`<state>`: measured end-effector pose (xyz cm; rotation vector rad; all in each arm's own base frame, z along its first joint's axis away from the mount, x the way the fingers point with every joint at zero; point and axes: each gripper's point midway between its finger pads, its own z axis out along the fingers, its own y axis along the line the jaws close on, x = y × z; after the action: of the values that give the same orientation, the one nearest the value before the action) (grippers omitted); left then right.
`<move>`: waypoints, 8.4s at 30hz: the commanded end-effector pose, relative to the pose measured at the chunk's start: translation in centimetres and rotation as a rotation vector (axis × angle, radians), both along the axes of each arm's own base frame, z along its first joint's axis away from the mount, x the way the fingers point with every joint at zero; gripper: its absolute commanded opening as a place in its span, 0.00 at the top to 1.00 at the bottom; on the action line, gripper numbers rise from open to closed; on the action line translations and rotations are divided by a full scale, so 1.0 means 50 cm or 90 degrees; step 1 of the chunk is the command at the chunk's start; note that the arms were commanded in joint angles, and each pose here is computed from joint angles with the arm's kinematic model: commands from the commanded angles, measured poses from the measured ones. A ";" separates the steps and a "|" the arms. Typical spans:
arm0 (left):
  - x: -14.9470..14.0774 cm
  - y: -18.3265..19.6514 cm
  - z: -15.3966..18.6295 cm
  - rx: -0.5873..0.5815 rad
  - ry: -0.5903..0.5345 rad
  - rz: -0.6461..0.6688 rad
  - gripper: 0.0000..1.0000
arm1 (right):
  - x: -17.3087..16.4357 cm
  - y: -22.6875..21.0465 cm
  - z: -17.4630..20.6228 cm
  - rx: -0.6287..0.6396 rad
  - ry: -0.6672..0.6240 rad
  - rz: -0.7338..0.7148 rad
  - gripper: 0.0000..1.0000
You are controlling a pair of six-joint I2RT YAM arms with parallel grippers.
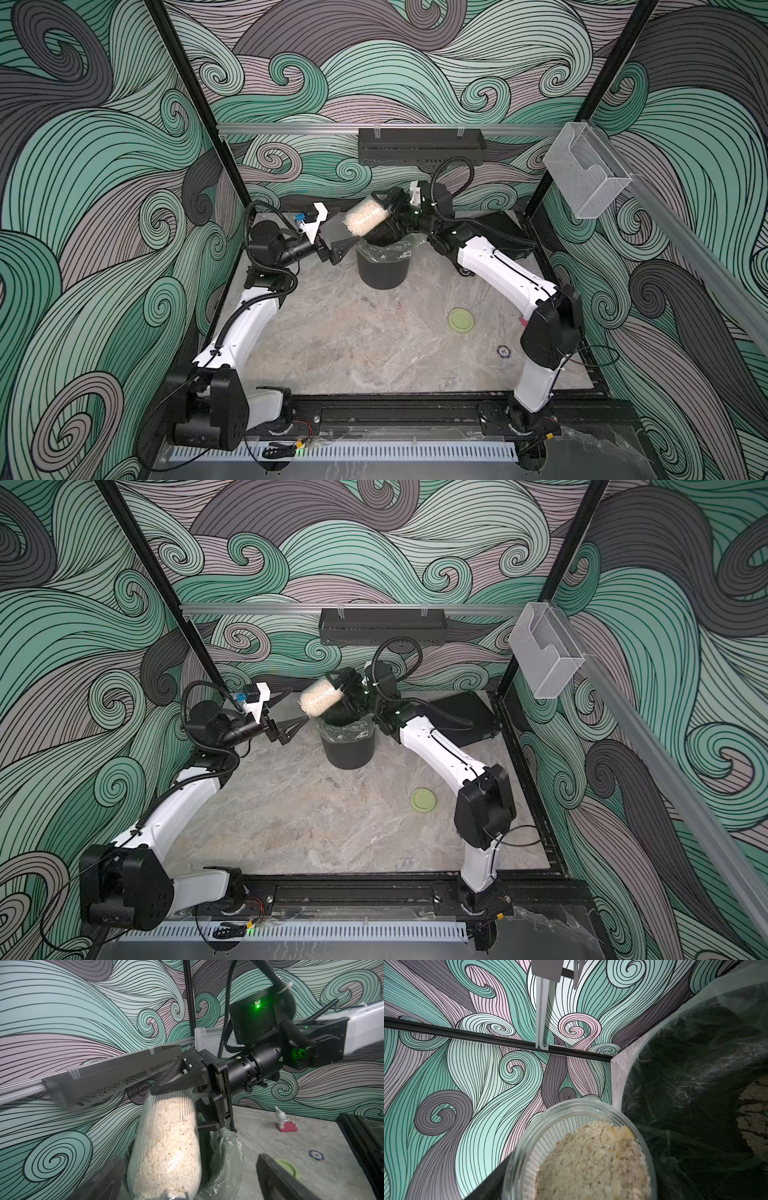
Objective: Empty expired oatmeal from jars
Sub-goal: Pour the expired oatmeal into the trash bin.
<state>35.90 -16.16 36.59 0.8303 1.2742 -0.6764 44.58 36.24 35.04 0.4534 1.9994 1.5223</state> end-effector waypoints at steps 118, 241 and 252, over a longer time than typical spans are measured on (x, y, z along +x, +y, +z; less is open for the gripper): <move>0.081 -0.028 0.105 -0.039 0.047 0.030 1.00 | -0.152 -0.124 0.099 -0.606 -0.546 0.165 0.06; 0.072 0.016 0.164 -0.083 0.063 0.185 0.01 | 0.038 -0.077 0.118 -0.347 -0.748 -0.089 0.77; 0.062 0.022 0.149 -0.072 0.079 0.188 0.01 | 0.001 -0.055 0.096 -0.413 -0.787 -0.055 0.77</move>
<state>39.32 -15.40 44.13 0.5048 1.4175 -0.5732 46.96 33.44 35.02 -0.4621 1.3853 0.7518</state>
